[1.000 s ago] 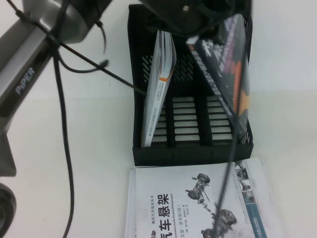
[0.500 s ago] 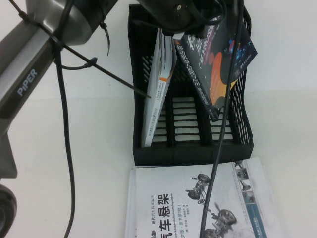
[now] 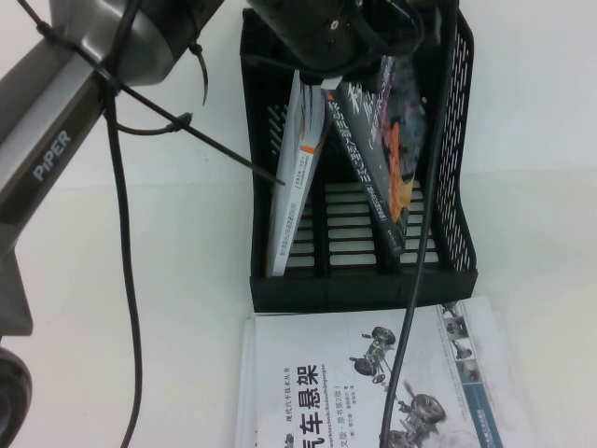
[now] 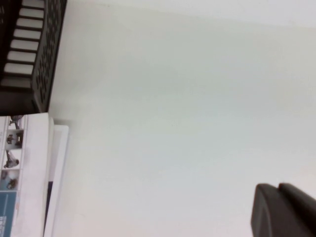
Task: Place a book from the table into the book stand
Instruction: Place the book on the book shelf
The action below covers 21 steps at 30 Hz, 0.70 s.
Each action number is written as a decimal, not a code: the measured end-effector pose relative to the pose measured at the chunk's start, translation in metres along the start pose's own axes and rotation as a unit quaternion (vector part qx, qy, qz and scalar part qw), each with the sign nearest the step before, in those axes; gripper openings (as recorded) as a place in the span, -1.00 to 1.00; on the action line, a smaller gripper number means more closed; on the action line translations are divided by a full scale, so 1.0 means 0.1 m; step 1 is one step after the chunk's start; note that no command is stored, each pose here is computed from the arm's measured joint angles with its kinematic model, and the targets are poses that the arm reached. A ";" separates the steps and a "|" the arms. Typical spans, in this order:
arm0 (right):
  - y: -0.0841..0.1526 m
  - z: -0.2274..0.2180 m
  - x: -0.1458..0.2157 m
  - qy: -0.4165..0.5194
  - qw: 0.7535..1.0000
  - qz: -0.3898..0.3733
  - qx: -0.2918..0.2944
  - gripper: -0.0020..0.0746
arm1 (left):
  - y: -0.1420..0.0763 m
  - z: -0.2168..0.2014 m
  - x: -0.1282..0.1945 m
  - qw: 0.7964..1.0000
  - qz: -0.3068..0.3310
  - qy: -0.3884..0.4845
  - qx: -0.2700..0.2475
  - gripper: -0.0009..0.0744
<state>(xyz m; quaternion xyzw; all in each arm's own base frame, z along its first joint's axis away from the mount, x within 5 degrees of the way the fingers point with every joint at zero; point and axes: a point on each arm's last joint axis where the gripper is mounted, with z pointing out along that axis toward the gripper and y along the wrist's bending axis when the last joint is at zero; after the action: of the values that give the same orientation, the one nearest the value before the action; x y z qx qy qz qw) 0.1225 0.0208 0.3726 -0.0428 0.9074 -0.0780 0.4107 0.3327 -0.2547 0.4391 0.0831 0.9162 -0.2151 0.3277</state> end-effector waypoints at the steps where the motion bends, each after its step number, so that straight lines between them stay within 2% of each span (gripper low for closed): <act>1: 0.00 0.00 0.00 -0.001 1.000 0.000 0.000 -0.95 | 0.00 0.00 0.00 1.000 -0.001 0.000 0.000 -0.69; 12: 0.01 0.00 -0.02 -0.011 1.000 0.000 -0.006 -0.95 | -0.04 0.15 -0.10 0.998 -0.029 -0.053 0.026 -0.69; 21: 0.01 0.00 -0.03 -0.014 1.000 0.000 -0.007 -0.95 | 0.04 0.55 -0.05 0.998 -0.057 -0.037 -0.009 -0.69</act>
<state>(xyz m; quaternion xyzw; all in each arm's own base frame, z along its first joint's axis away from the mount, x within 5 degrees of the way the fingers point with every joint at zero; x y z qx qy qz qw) 0.1241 0.0224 0.3743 -0.0468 0.9022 -0.0710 0.4229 0.3686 -0.2760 0.4030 0.0202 0.9088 -0.2278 0.3490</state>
